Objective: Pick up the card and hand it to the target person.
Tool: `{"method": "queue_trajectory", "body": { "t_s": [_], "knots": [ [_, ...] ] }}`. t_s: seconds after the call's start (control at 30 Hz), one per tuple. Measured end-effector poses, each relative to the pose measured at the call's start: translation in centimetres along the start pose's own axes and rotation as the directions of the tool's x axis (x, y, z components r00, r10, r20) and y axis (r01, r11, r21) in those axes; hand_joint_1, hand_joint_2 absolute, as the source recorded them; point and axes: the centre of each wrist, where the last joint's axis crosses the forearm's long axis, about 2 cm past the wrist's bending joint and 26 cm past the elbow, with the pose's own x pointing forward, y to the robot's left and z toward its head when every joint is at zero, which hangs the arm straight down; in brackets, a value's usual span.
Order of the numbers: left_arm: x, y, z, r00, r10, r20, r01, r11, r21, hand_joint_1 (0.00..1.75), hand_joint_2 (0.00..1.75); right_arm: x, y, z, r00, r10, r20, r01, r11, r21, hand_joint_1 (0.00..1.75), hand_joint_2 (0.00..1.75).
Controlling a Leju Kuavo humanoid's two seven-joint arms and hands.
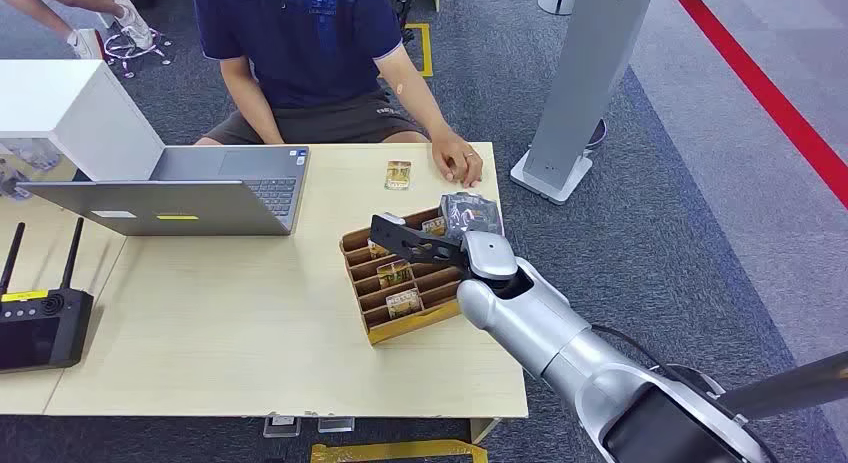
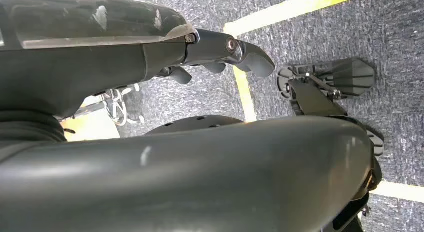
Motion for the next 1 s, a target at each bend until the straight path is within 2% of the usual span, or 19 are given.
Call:
{"method": "queue_trajectory", "body": {
  "t_s": [0.43, 0.8, 1.0],
  "knots": [
    [0.00, 0.00, 0.00, 1.000, 0.000, 0.000, 0.000, 1.000, 0.001, 0.00, 0.00, -0.16, 0.23, -0.01, 1.000, -0.004, -0.004, 0.004, 1.000, 0.004, 0.83, 1.75],
    [0.03, 0.00, 0.00, 1.000, 0.000, 0.000, 0.000, 1.000, 0.000, 0.00, 0.00, -0.13, 0.28, 0.00, 1.000, -0.004, -0.012, 0.004, 1.000, 0.007, 1.08, 1.75],
    [0.03, -0.01, 0.00, 1.000, 0.002, 0.000, -0.002, 1.000, -0.002, 0.00, 0.00, -0.06, 0.31, 0.02, 1.000, 0.000, -0.011, 0.000, 1.000, 0.007, 1.13, 1.75]
  ]
}}
